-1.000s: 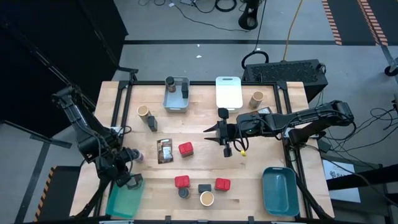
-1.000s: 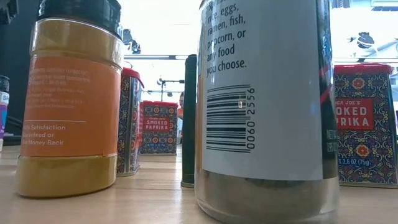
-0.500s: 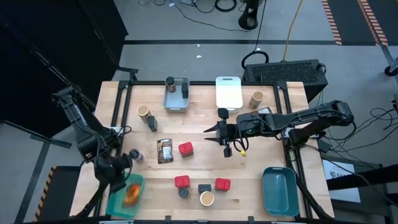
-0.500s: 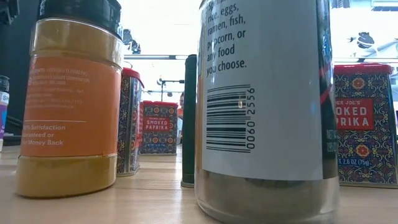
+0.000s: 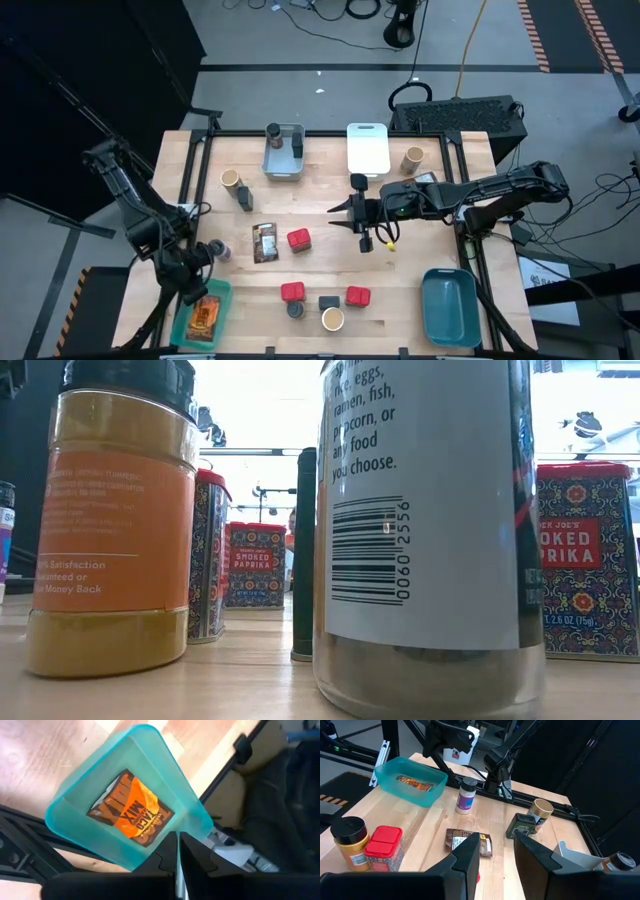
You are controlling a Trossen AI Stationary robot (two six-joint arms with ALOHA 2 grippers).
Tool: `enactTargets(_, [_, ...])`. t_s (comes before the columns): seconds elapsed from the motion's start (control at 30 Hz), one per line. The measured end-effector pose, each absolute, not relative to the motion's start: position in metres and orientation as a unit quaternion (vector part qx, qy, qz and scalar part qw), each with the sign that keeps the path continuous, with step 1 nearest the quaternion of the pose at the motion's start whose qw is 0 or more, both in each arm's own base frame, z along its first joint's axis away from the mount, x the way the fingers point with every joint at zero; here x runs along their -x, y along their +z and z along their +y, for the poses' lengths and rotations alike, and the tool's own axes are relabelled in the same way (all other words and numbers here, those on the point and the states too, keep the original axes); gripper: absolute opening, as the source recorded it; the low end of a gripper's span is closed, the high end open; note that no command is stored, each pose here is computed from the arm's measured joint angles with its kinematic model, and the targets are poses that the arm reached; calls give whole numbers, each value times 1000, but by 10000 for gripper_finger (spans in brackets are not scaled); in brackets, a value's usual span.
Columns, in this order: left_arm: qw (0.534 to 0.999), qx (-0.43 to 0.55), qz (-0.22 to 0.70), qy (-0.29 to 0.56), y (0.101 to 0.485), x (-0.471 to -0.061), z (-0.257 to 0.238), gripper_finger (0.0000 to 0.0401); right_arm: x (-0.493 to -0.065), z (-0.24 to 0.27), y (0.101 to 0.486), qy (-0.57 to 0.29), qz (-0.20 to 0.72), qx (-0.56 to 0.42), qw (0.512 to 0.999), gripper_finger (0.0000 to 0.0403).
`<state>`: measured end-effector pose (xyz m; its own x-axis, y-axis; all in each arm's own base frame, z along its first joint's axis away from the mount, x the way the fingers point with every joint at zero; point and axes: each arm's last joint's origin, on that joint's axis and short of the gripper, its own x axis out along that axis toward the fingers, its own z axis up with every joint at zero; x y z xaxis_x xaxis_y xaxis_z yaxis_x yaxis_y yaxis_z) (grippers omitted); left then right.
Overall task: Sort spices by type
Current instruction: Put the red spice can into the white bin
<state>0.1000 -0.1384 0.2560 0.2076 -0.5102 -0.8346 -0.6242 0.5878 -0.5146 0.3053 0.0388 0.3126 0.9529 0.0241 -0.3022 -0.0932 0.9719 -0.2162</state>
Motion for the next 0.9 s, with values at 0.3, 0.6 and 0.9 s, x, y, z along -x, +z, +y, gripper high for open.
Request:
enactTargets(0.3, [701,490,518,-3,268,-124,-136,21,-306,37,313,-2,149,113,982,105])
enactTargets(0.6, [959,151,238,-1,286,-175,-110,21,-305,35,313,-26,156,117,980,105])
enactTargets(0.9, [946,-69,314,38,256,-214,-77,20,-305,33,310,-43,165,61,983,105])
